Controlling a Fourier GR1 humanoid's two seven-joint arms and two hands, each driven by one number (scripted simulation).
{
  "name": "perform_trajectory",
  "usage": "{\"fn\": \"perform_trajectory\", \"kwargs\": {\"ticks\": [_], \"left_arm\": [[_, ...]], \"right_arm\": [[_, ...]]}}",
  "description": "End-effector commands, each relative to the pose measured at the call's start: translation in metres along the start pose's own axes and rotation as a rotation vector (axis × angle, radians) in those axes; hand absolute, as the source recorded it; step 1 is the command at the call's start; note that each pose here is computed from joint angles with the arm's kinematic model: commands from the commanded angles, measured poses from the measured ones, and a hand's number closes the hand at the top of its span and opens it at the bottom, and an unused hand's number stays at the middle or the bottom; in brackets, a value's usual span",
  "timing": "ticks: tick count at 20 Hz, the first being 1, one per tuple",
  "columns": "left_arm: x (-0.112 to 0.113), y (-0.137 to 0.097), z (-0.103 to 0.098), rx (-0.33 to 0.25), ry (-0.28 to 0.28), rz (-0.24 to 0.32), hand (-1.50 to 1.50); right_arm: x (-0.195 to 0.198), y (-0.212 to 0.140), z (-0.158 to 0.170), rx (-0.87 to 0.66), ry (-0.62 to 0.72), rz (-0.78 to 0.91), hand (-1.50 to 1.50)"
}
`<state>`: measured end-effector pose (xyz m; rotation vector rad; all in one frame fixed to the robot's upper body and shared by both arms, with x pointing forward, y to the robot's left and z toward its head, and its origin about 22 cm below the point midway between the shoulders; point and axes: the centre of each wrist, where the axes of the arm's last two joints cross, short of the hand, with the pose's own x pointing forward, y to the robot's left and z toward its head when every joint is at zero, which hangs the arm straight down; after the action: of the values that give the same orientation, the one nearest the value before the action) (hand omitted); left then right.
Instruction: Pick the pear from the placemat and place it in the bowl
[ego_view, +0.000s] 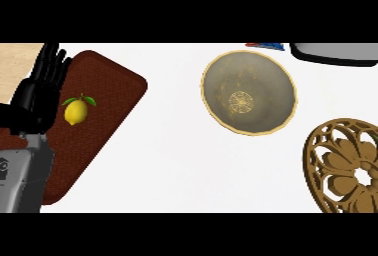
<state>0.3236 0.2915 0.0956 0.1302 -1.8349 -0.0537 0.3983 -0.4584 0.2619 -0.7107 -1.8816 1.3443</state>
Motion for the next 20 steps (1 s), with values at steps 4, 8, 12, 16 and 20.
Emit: {"fn": "perform_trajectory", "kwargs": {"ticks": [4, 8, 12, 16, 20], "left_arm": [[0.003, 0.005, -0.004, 0.022, 0.011, 0.004, 0.0], [-0.001, 0.005, -0.002, 0.031, 0.019, -0.021, 0.0], [-0.007, 0.01, 0.005, 0.03, 0.034, -0.019, 0.0], [-0.004, 0.011, 0.007, 0.044, 0.017, -0.018, 0.0], [-0.008, 0.018, 0.012, 0.064, 0.035, -0.012, 0.0]], "right_arm": [[0.017, -0.012, -0.039, 0.075, -0.252, -0.329, 1.5], [0.034, -0.02, -0.066, 0.127, -0.285, -0.377, 1.5], [0.058, -0.007, -0.108, 0.186, -0.307, -0.384, 1.5], [0.072, 0.009, -0.13, 0.274, -0.319, -0.365, 1.5], [0.097, 0.033, -0.162, 0.377, -0.359, -0.364, 1.5]]}}
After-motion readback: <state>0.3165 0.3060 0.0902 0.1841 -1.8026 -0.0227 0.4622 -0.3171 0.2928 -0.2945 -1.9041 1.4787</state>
